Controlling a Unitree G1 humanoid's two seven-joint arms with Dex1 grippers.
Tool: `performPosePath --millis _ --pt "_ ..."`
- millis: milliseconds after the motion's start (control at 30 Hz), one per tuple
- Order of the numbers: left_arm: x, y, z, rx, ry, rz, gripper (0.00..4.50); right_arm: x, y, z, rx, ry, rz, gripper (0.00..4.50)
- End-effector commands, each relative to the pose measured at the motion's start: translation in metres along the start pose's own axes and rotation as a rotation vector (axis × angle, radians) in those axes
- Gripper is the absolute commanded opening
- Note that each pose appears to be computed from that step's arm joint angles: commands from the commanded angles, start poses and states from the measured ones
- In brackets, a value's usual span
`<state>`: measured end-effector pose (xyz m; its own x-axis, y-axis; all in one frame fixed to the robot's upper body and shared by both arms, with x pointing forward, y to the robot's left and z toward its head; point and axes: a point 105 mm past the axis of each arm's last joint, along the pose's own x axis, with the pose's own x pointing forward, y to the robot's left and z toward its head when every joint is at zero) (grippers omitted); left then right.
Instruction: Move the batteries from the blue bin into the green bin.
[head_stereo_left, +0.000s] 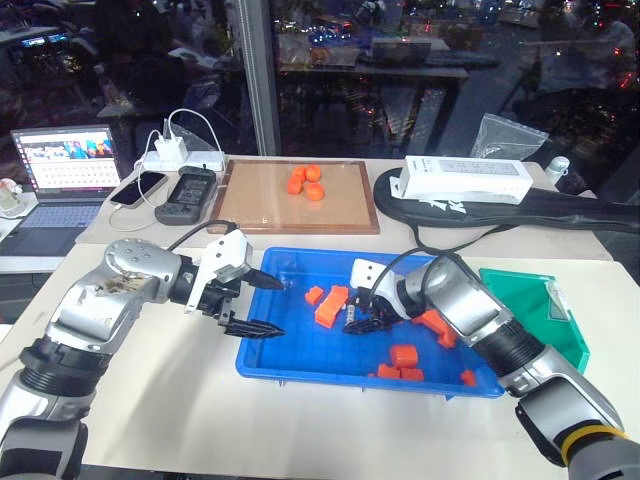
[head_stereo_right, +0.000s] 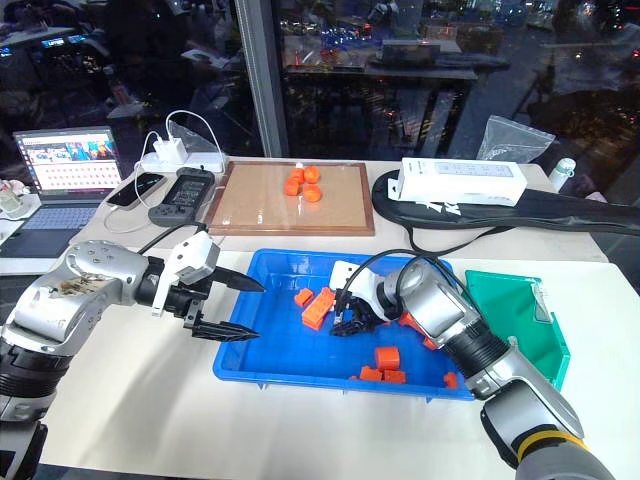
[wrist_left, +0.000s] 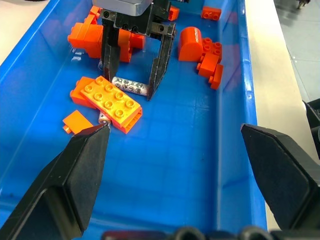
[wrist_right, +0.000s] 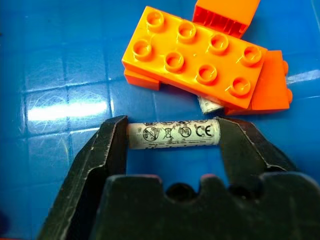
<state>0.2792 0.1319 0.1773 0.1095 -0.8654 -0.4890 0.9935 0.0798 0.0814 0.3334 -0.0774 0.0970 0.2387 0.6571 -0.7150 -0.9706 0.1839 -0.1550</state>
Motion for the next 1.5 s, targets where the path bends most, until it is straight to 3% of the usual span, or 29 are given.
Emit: performPosePath --millis 33,133,267,500,600,833,1033,1100,1233,1367,1500 --pt "-0.003 0.0 0.012 0.048 -0.019 0.003 4.5 -0.027 -0.002 0.015 -0.023 -0.053 -0.042 2.51" --pt "-0.002 0.002 0.016 0.052 -0.037 -0.006 4.5 -0.046 0.005 0.023 -0.02 -0.084 -0.057 2.51" --pt "0.002 0.003 0.031 0.063 -0.115 -0.048 4.5 -0.095 0.008 0.028 0.032 -0.137 -0.143 2.51" --pt "0.014 0.012 0.05 0.101 -0.185 -0.093 4.5 -0.196 0.002 -0.042 0.226 0.05 -0.444 2.51" --pt "0.017 0.015 0.055 0.111 -0.209 -0.102 4.5 -0.22 0.008 -0.076 0.302 0.151 -0.519 2.51" --pt "0.015 0.022 0.063 0.116 -0.252 -0.081 4.5 -0.217 0.02 -0.107 0.371 0.188 -0.514 2.51" --pt "0.013 0.025 0.065 0.113 -0.268 -0.047 4.5 -0.22 0.005 -0.128 0.39 0.236 -0.604 2.51" --pt "0.013 0.025 0.065 0.111 -0.266 -0.043 4.5 -0.221 0.002 -0.129 0.381 0.241 -0.613 3.51" --pt "0.009 0.025 0.062 0.102 -0.259 -0.018 4.5 -0.229 -0.007 -0.112 0.312 0.242 -0.608 4.48" --pt "0.004 0.026 0.058 0.092 -0.254 0.008 4.5 -0.226 -0.019 -0.08 0.212 0.192 -0.587 4.48" --pt "-0.004 0.033 0.049 0.085 -0.217 0.068 4.5 -0.177 -0.033 -0.022 0.057 0.039 -0.479 4.48"
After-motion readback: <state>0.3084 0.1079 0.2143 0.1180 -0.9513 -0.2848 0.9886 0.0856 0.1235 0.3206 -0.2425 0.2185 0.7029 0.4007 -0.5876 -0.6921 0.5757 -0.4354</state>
